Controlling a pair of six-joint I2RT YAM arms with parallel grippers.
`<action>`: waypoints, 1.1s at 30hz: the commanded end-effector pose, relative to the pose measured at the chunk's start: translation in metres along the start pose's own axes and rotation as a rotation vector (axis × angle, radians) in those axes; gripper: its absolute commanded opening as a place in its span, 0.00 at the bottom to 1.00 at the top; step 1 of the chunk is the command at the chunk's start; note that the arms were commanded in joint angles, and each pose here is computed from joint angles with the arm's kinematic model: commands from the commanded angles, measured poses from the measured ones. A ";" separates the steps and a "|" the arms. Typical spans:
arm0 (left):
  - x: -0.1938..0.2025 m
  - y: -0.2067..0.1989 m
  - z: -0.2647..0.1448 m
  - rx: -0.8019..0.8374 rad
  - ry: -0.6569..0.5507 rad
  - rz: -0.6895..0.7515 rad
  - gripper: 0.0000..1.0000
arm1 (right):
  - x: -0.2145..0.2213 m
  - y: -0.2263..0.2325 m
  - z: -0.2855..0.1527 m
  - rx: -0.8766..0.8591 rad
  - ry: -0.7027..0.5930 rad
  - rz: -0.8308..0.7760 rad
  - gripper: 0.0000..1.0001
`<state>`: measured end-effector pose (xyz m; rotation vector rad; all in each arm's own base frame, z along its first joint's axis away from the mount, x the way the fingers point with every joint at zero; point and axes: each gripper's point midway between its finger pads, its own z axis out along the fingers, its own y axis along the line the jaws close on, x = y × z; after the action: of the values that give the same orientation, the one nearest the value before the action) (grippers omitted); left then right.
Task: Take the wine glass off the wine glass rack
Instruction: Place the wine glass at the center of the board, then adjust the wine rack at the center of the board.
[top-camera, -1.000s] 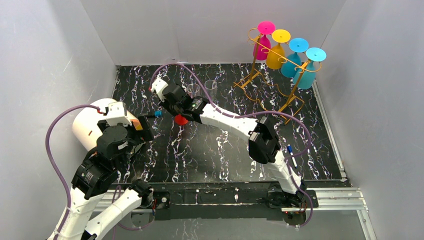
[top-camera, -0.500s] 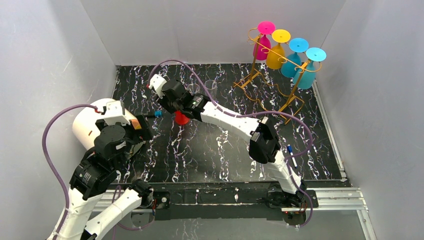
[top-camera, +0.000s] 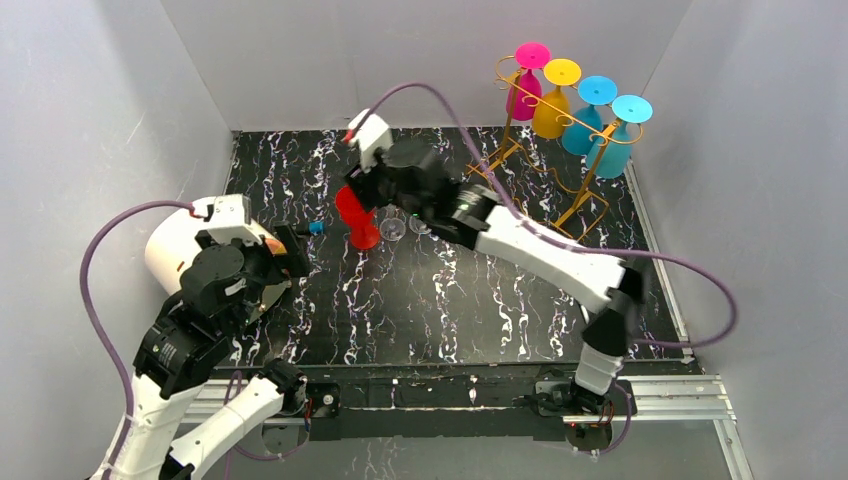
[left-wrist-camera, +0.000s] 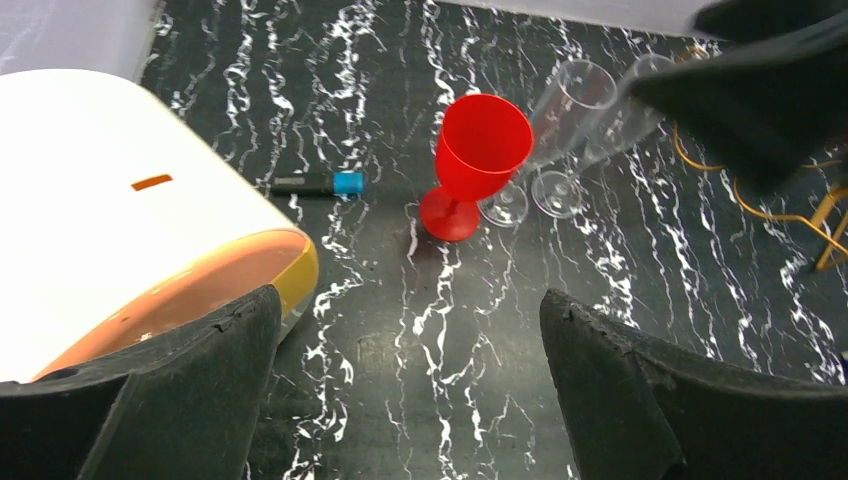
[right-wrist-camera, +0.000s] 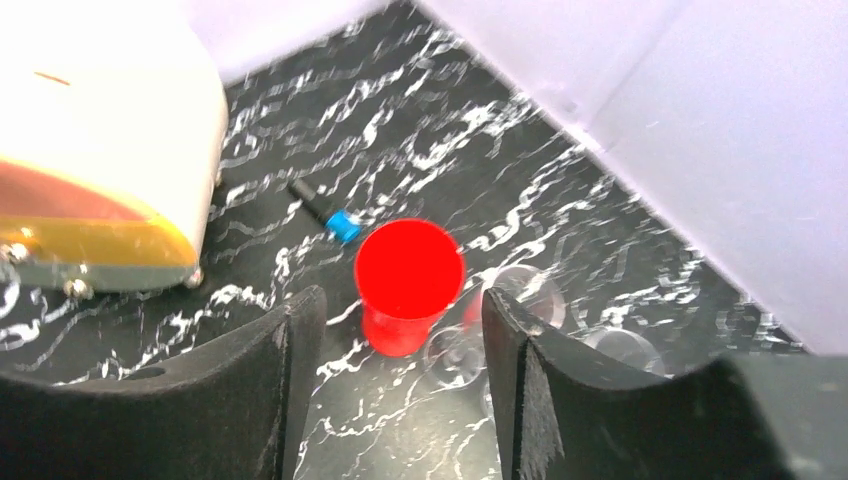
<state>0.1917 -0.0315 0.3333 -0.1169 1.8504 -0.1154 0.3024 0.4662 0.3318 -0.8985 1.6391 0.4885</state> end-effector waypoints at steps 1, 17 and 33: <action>0.008 -0.026 0.013 0.096 0.047 0.006 0.98 | -0.081 -0.061 -0.080 0.196 -0.233 0.093 0.67; 0.044 -0.091 0.030 0.379 0.201 0.031 0.98 | 0.015 -0.257 -0.275 0.722 -0.047 0.437 0.84; 0.051 -0.091 0.026 0.409 0.225 0.078 0.98 | 0.225 -0.198 -0.269 0.762 0.230 0.811 0.86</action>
<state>0.2049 -0.1270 0.2906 0.2287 2.0066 -0.4619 0.2592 0.0876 0.2423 0.1774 2.1536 0.2320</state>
